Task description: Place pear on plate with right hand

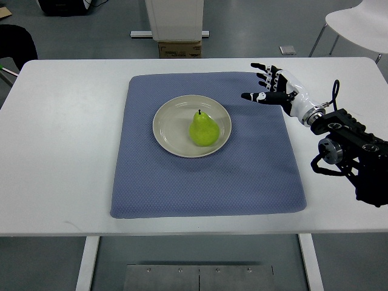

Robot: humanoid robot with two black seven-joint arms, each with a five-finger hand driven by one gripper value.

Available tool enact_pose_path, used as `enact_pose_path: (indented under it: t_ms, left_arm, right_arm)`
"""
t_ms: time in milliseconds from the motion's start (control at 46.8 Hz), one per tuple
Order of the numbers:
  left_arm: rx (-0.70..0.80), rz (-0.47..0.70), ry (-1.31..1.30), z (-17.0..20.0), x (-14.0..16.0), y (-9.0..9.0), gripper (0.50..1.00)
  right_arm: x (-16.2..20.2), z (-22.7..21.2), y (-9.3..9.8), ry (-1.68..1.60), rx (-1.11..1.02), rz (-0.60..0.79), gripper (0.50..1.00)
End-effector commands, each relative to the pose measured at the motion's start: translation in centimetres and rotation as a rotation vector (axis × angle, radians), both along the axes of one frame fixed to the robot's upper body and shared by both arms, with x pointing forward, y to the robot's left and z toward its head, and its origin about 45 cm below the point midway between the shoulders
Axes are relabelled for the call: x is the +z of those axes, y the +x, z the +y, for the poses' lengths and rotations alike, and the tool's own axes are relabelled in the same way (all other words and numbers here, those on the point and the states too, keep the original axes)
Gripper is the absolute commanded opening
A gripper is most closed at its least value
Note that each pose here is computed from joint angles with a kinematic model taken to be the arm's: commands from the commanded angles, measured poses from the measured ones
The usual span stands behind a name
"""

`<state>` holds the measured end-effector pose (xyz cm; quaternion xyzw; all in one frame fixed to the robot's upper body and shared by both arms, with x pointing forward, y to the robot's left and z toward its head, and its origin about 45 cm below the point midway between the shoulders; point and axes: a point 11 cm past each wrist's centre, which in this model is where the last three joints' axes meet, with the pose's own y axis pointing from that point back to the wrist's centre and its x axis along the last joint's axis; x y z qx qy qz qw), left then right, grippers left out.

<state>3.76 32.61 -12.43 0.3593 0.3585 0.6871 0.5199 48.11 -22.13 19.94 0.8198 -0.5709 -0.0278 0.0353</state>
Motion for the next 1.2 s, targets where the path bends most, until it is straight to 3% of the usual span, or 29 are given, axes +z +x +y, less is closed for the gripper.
enact_pose_path:
  t_ms: [0, 427, 1174]
  left_arm:
    - [0.0, -0.001, 0.0, 0.0, 0.0, 0.0, 1.0]
    - [0.0, -0.001, 0.0, 0.0, 0.0, 0.0, 1.0]
    - [0.0, 0.0, 0.0, 0.0, 0.0, 0.0, 1.0]
  right_arm:
    - [0.0, -0.3, 0.2, 0.024, -0.049, 0.006, 0.998]
    - [0.5, -1.3, 1.0, 0.199, -0.19, 0.083, 0.998]
    - [-0.8, -1.2, 0.4, 0.378, -0.328, 0.101, 1.0]
